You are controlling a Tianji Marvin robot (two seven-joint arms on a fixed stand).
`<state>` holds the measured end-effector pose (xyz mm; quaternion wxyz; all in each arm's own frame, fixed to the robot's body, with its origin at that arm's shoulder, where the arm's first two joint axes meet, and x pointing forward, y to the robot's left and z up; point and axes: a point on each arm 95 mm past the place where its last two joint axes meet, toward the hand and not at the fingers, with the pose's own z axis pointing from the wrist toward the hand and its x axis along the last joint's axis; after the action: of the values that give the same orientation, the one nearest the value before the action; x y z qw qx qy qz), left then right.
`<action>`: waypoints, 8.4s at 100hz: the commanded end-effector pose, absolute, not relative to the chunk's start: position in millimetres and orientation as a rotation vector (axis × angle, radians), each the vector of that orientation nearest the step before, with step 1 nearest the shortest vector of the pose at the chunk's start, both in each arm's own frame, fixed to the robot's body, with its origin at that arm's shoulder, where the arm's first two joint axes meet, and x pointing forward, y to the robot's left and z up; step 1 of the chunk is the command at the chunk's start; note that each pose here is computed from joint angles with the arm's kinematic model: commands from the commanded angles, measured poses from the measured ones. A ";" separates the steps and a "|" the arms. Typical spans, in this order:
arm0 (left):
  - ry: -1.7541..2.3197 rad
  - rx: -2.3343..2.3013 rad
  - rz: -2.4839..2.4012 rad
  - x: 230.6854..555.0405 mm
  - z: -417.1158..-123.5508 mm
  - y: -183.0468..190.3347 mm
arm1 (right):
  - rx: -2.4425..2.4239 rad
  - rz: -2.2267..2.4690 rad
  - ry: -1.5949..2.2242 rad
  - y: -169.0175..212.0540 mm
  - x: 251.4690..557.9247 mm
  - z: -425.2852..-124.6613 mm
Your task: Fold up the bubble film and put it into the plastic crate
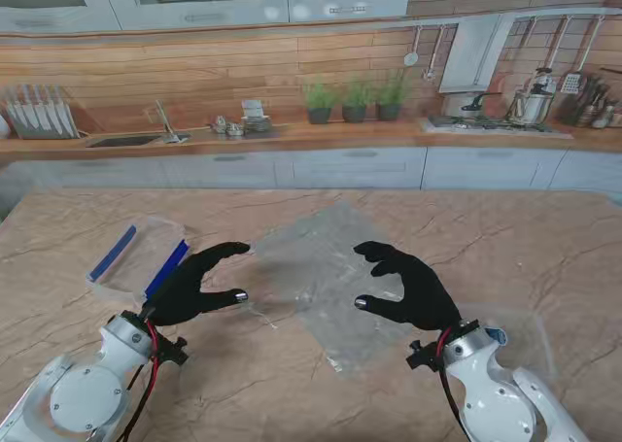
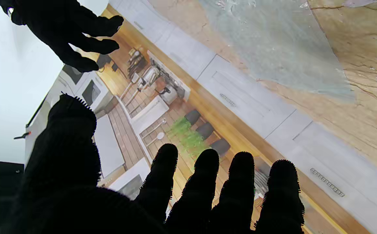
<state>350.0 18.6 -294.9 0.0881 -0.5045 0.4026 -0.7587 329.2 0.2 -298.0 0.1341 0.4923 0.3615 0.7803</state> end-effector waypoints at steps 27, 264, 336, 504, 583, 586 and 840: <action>1.217 -1.542 -2.240 350.3 -298.7 14.7 | 1.458 2.265 1.049 6.0 328.2 -298.2; 1.916 -1.229 -1.160 432.8 -383.1 -152.3 | 1.378 2.183 0.922 -14.8 303.1 -295.8; 2.013 -0.964 -1.033 451.6 -370.6 -89.8 | 1.403 2.173 0.936 -14.3 306.4 -298.9; 1.999 -1.025 -1.073 456.7 -377.6 -152.9 | 1.411 2.184 0.921 -15.5 305.6 -298.7; 2.239 -0.908 -0.957 412.9 -386.6 -81.4 | 1.429 2.180 0.936 -12.7 306.9 -300.0; 2.245 -0.914 -0.958 410.8 -386.0 -80.1 | 1.431 2.180 0.936 -12.4 306.9 -300.1; 1.968 -1.071 -1.512 372.1 -356.8 -108.6 | 1.440 2.189 0.946 -10.6 309.8 -300.6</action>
<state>367.6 -109.4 -358.8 0.2072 -0.3774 0.7210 -0.5429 309.4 -12.8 -301.2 0.1778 0.5123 0.3349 0.7705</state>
